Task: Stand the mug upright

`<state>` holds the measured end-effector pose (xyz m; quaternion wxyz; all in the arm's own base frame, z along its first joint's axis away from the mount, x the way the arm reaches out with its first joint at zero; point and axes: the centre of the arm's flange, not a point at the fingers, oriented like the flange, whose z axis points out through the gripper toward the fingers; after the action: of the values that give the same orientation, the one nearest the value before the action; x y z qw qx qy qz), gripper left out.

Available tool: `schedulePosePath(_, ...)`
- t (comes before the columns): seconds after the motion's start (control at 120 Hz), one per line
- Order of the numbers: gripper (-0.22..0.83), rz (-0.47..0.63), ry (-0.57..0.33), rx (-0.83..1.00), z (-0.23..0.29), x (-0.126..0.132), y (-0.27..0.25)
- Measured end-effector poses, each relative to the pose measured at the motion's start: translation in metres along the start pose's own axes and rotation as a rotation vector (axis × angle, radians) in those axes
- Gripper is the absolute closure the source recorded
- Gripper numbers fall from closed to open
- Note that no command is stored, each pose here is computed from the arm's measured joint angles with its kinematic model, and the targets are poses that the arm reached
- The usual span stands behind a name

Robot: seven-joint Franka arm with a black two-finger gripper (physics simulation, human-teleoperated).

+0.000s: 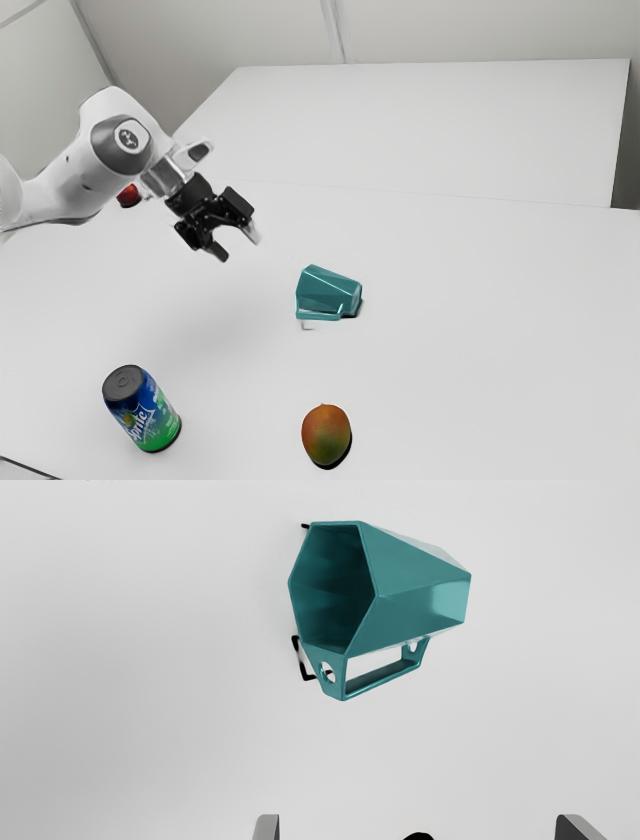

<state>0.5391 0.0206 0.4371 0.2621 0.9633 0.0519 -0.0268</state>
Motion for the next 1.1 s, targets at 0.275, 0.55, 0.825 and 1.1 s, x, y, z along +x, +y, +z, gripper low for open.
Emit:
schedulePosePath(0.275, 0.0, -0.044, -0.03, -0.084, 0.066, 0.019, 0.025)
schedulePosePath(0.55, 0.0, -0.047, -0.034, -0.108, 0.097, 0.03, 0.04)
schedulePosePath(0.825, 0.0, -0.071, -0.014, -0.096, 0.116, 0.053, 0.013)
schedulePosePath(1.1, 0.01, -0.098, -0.024, -0.115, 0.138, 0.06, -0.001)
